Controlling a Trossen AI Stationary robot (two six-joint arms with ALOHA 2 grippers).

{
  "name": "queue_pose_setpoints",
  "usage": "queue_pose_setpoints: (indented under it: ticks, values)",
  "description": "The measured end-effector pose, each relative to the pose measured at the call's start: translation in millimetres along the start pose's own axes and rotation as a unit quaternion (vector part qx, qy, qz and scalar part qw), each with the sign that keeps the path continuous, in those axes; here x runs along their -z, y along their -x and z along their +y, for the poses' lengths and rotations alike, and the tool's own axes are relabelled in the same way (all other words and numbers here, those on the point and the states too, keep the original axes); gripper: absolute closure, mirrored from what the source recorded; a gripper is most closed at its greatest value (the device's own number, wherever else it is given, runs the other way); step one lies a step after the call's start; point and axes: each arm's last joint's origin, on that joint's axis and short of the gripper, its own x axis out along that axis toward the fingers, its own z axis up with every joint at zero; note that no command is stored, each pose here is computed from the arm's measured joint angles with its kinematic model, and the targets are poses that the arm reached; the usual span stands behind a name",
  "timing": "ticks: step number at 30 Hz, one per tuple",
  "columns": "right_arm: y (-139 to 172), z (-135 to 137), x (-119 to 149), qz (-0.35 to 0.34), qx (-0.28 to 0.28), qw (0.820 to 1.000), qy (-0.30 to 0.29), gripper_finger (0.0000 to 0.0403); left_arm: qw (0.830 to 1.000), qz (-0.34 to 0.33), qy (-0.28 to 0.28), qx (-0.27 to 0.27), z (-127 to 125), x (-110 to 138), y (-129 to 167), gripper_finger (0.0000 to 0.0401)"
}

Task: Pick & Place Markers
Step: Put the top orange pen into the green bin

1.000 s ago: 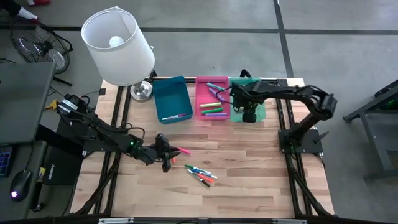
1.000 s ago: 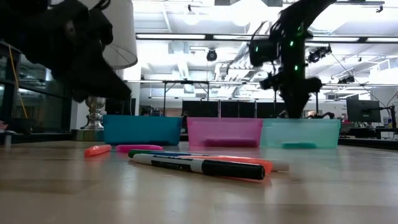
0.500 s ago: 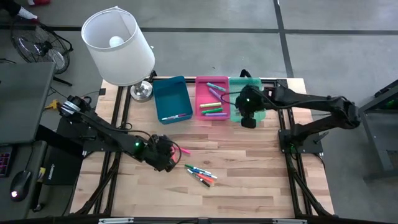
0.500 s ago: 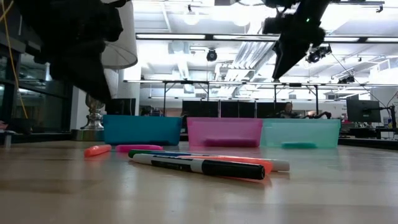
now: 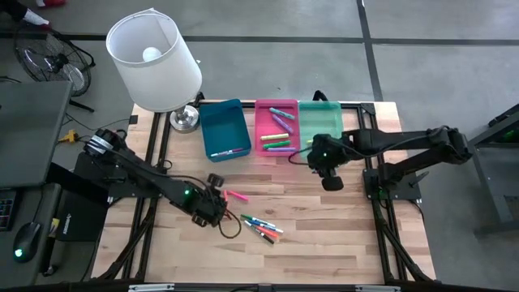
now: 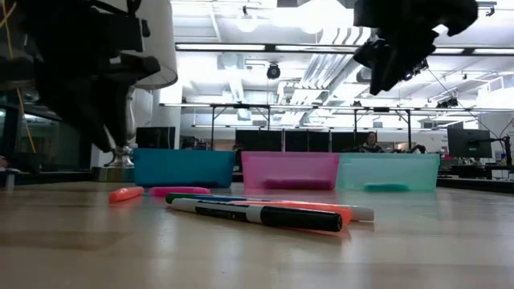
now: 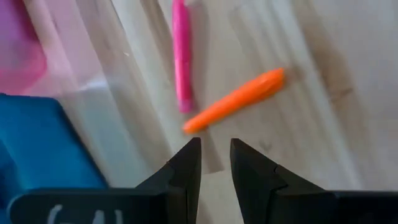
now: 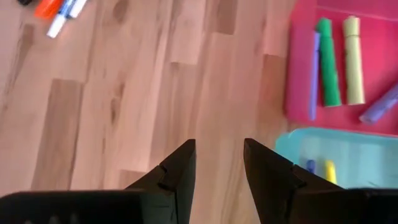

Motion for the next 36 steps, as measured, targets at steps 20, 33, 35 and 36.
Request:
queue_pose_setpoints:
  ticks: [20, 33, 35, 36]
  values:
    - [-8, 27, 7, 0.024, -0.025, 0.999, 0.002, 0.0279, 0.974, 0.012, -0.193, 0.122, 43, 8, -32, 0.0296]
    - [-8, 38, 7, 0.023, -0.026, 0.999, -0.015, 0.0279, 0.953, 0.024, -0.290, 0.088, 37, 0, -58, 0.0224]
    - [-8, 39, 7, 0.023, -0.027, 0.999, -0.017, 0.0279, 0.952, 0.018, -0.290, 0.095, 36, -1, -61, 0.0224]
    - [-8, 40, 7, 0.024, -0.027, 0.999, -0.019, 0.0279, 0.952, 0.018, -0.291, 0.098, 35, -1, -61, 0.0224]
